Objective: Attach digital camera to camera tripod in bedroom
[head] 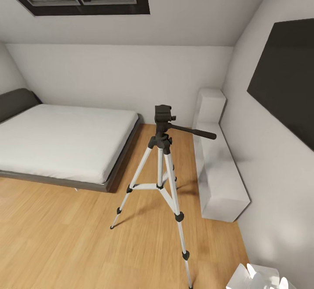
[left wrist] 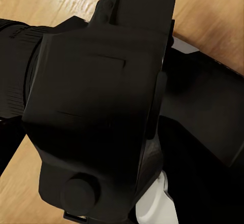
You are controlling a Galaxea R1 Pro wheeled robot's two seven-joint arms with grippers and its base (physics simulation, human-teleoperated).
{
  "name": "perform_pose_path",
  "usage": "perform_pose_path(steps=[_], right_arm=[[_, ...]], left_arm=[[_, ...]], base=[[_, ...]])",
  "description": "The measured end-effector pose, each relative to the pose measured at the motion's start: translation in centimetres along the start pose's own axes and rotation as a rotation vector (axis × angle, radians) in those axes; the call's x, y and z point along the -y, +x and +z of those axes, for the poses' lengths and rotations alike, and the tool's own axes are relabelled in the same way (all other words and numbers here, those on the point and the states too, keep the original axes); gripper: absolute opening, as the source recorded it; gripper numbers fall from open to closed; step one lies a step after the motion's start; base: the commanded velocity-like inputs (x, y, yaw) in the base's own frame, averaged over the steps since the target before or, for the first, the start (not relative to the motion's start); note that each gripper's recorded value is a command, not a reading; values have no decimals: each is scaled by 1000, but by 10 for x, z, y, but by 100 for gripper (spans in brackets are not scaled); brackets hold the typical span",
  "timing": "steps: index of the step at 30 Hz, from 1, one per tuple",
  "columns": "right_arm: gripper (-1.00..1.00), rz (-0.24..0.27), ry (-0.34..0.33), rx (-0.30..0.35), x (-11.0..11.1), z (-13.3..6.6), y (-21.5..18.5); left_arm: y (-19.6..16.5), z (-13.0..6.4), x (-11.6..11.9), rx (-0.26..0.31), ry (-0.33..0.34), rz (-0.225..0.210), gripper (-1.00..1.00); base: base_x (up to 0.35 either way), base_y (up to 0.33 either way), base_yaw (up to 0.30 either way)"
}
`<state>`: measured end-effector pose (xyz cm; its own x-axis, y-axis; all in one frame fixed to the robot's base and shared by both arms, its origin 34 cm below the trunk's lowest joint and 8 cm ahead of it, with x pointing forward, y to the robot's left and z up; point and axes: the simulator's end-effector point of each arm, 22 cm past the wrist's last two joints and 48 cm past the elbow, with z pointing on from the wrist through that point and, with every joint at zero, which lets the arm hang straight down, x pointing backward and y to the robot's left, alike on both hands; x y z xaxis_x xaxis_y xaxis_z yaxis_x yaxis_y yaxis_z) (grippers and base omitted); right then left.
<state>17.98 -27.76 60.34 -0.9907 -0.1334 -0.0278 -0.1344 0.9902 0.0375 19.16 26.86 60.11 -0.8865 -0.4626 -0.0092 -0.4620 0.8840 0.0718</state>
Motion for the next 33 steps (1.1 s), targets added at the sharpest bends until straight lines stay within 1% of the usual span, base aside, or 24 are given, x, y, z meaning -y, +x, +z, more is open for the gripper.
perform_pose_path(steps=[4, 8, 9, 12, 13, 14, 16, 17, 18, 19, 21, 22, 26, 27, 30, 31, 33], right_arm=[[100, 0, 2, 0, 0, 0, 0], [100, 0, 18, -2, 7, 0, 1], [100, -13, 37, 12, 10, 0, -5], [100, -15, 37, 20, 9, 0, -9], [100, -25, 34, 60, 5, 2, -31], [100, -41, 32, 81, 2, 2, -45], [100, -63, 27, 99, -4, 2, -62], [100, -86, 25, 116, -9, 1, -82], [100, -95, 27, 126, -11, 0, -93], [100, -106, 34, 149, -12, -3, -117], [100, -113, 46, 176, -10, -8, -144], [100, -114, 57, 199, -8, -16, -169], [100, -109, 74, 250, -1, -37, -220], [100, -107, 76, 271, 1, -49, -242], [100, -101, 70, 307, 2, -71, -274], [100, -99, 61, 331, 1, -87, -294], [100, -96, 51, 362, 0, -107, -316]], left_arm=[[0, 0, 0, 0, 0, 0, -100], [-1, 0, 0, 2, 0, 0, -100], [-3, 0, -4, 6, -5, -2, -100], [-5, 0, -7, 9, -9, -3, -100], [-5, 0, -6, 9, -8, -12, -100], [-5, 0, -6, 10, -7, -19, -100], [-6, 0, -5, 10, -7, -25, -100], [-6, 0, -5, 10, -6, -29, -100], [-6, 0, -5, 10, -6, -30, -100], [-6, 0, -4, 10, -5, -31, -100], [-6, 0, -4, 10, -5, -32, -100], [-6, 0, -4, 10, -4, -33, -100], [-6, 0, -3, 10, -4, -34, -100], [-6, 0, -3, 10, -4, -34, -100], [-6, 0, -3, 10, -3, -34, -100], [-6, 0, -3, 10, -3, -34, -100], [-5, 0, -3, 10, -3, -34, -100]], base=[[0, 0, 0], [0, 0, 0], [0, 0, 0], [0, 0, 0], [0, 0, 0], [0, 0, 0], [0, 0, 0], [0, 0, 0], [0, 0, 0], [0, 0, 0], [0, 0, 0], [0, 0, 0], [0, 0, 0], [0, 0, 0], [0, 0, 0], [0, 0, 0], [0, 0, 0]])
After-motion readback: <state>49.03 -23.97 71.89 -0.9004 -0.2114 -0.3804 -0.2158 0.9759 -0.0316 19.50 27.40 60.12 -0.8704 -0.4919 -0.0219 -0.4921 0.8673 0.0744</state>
